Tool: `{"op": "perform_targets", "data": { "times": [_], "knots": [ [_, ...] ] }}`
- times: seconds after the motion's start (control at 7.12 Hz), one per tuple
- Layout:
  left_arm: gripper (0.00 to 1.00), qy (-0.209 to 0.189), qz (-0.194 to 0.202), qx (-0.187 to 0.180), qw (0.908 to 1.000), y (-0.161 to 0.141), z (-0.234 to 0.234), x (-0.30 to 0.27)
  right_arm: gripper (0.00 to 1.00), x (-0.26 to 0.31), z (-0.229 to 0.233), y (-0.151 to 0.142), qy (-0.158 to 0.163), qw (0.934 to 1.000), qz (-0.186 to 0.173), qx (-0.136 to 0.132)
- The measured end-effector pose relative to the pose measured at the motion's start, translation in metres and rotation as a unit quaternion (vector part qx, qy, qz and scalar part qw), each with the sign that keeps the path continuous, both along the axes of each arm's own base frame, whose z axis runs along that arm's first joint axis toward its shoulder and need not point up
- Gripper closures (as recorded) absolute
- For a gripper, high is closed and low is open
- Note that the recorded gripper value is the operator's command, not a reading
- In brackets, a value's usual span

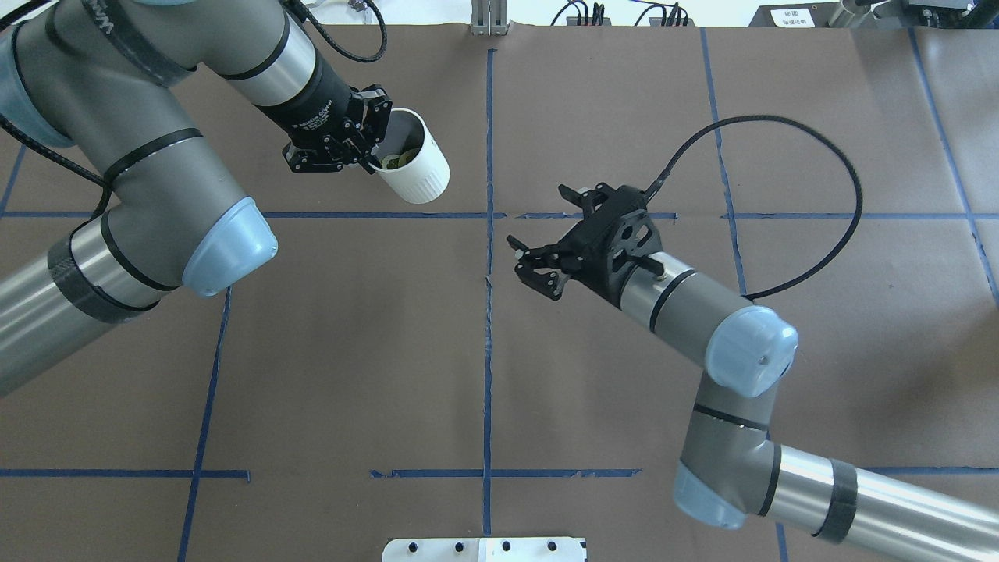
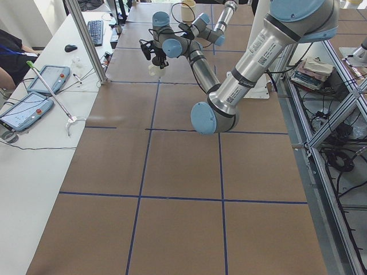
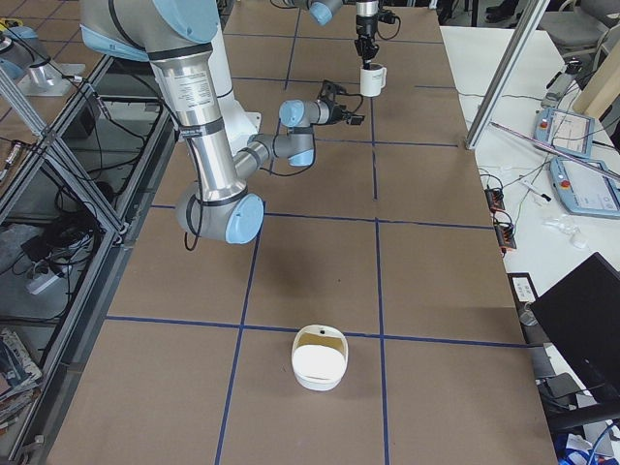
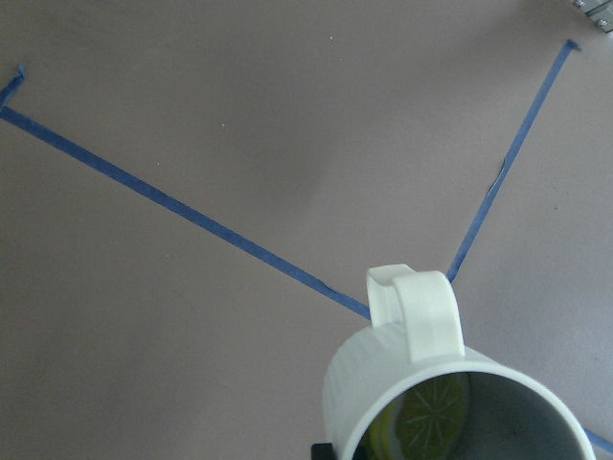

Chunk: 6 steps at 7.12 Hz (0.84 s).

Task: Left arm hands cup to right arm to dump lemon

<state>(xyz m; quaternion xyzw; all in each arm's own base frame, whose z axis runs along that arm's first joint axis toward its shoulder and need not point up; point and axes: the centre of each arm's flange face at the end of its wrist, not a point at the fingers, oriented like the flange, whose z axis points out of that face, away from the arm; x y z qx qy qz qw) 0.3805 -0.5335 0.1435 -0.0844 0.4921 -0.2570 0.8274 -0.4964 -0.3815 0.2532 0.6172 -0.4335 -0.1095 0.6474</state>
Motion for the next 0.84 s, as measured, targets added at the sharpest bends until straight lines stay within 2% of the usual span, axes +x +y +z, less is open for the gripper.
{"op": "perform_targets", "data": {
  "times": [0.28,0.84],
  "knots": [
    [1.0,0.006,0.011,-0.007,0.9999,0.012,-0.011,0.02,0.01,-0.018,-0.013,0.018,-0.012,0.9999,0.009,0.0],
    [1.0,0.021,0.032,-0.008,0.9992,0.035,-0.035,0.046,0.01,-0.021,-0.016,0.02,0.002,0.9998,0.013,0.013]
  ]
}}
